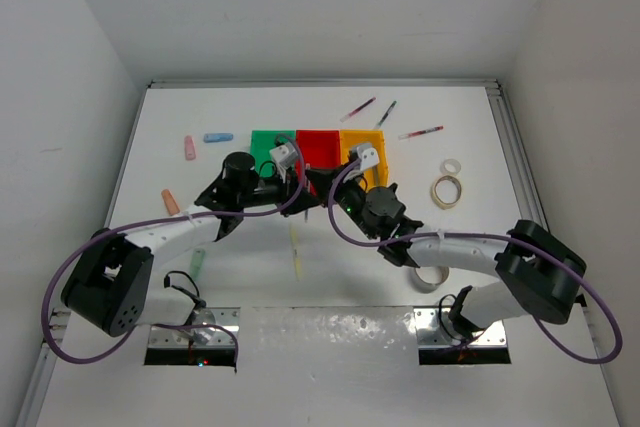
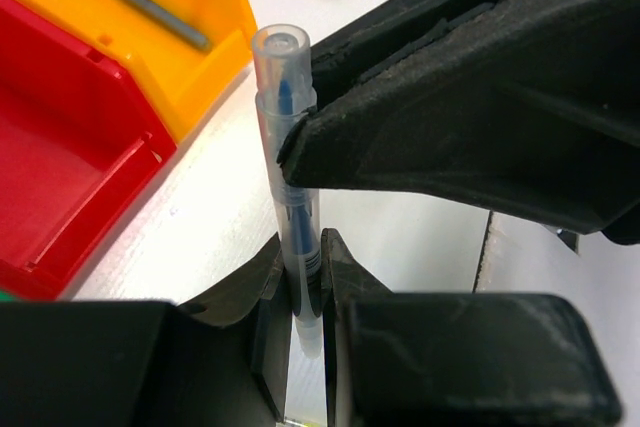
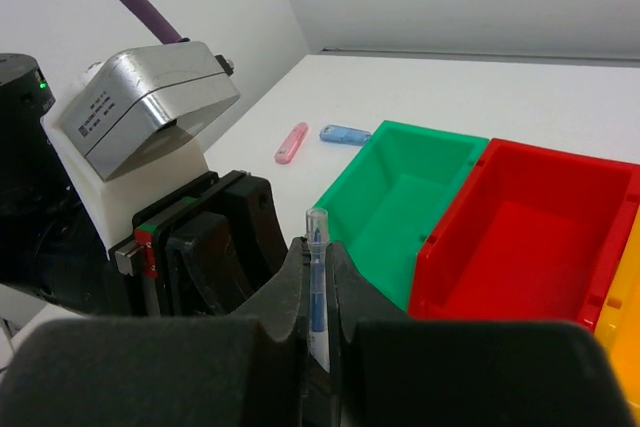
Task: Sort the stationery into containers
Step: Close the pen cap on the pen.
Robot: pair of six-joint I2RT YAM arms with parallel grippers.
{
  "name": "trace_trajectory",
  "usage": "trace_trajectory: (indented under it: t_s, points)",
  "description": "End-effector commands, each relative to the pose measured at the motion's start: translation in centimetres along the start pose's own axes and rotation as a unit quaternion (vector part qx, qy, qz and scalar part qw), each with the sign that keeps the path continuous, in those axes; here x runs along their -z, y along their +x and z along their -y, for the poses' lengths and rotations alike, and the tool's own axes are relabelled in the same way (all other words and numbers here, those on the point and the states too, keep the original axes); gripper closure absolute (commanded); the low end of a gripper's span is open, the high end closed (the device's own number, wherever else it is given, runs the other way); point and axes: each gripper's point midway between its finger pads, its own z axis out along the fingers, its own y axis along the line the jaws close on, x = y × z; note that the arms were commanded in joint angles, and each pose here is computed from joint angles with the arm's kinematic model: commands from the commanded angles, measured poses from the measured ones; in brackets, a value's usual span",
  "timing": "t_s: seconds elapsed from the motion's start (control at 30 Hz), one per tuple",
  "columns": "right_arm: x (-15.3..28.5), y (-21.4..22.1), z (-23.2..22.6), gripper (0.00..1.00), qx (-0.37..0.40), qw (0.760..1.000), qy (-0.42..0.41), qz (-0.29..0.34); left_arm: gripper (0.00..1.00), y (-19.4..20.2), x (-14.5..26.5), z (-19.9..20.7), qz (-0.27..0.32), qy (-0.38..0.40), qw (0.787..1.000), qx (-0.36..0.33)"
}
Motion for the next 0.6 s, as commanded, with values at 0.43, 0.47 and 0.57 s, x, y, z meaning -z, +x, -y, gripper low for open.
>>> trace_trajectory:
  t_s: [0.43, 0.47, 0.57]
  points:
    - [7.2, 16.1, 2.1, 1.0, 0.106, 0.953, 0.01, -0.283, 1.0, -14.2, 1.6, 3.0, 0.197, 0.024, 0.966, -0.166]
    - [7.4, 16.5, 2.2, 1.0, 0.106, 0.951, 0.012, -0.289, 1.0, -14.4, 1.6, 3.0, 0.199, 0.025, 0.965, -0.169]
    - [8.1, 17.3, 2.4, 1.0, 0.108, 0.948, 0.014, -0.3, 1.0, -14.6, 1.7, 3.1, 0.203, 0.025, 0.964, -0.171]
